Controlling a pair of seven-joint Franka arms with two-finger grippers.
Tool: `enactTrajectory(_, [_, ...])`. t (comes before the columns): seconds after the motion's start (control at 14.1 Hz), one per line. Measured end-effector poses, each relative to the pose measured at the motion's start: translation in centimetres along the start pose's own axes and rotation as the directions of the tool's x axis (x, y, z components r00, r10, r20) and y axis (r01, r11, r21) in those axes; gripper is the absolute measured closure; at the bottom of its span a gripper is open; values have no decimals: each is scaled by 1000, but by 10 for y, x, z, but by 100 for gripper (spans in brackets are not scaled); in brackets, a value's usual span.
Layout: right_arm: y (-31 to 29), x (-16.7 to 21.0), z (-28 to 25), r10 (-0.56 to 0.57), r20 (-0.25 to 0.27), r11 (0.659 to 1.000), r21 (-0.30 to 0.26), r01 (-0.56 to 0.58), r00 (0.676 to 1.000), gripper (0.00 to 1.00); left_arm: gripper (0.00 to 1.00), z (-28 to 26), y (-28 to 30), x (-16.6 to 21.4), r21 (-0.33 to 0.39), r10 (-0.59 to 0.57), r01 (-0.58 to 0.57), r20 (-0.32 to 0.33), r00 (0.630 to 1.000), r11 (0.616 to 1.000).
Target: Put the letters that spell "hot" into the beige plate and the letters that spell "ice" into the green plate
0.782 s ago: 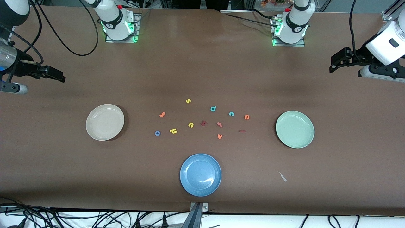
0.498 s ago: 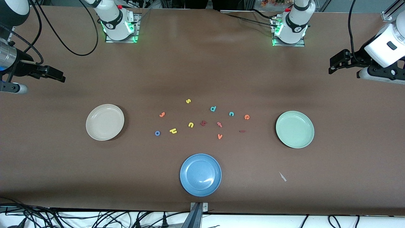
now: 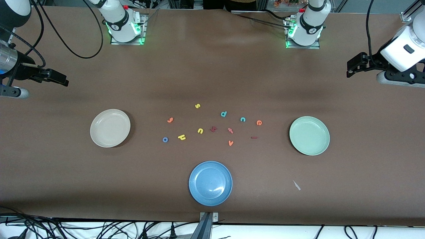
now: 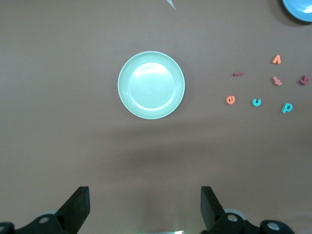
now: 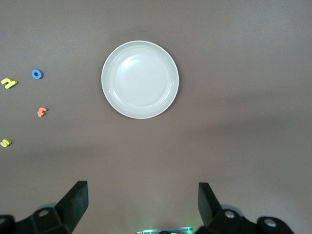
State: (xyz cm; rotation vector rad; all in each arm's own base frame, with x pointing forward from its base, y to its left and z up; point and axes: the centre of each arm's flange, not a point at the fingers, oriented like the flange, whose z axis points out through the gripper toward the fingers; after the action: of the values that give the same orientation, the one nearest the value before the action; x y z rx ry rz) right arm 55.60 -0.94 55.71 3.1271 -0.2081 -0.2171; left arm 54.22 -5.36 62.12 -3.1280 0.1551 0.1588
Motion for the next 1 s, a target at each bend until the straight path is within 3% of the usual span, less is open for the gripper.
enactTrajectory(1.0, [0,0,0,0,1,1000,0,0,1000,0,0,0,7,-1,1,13,-13,5,1000,1000])
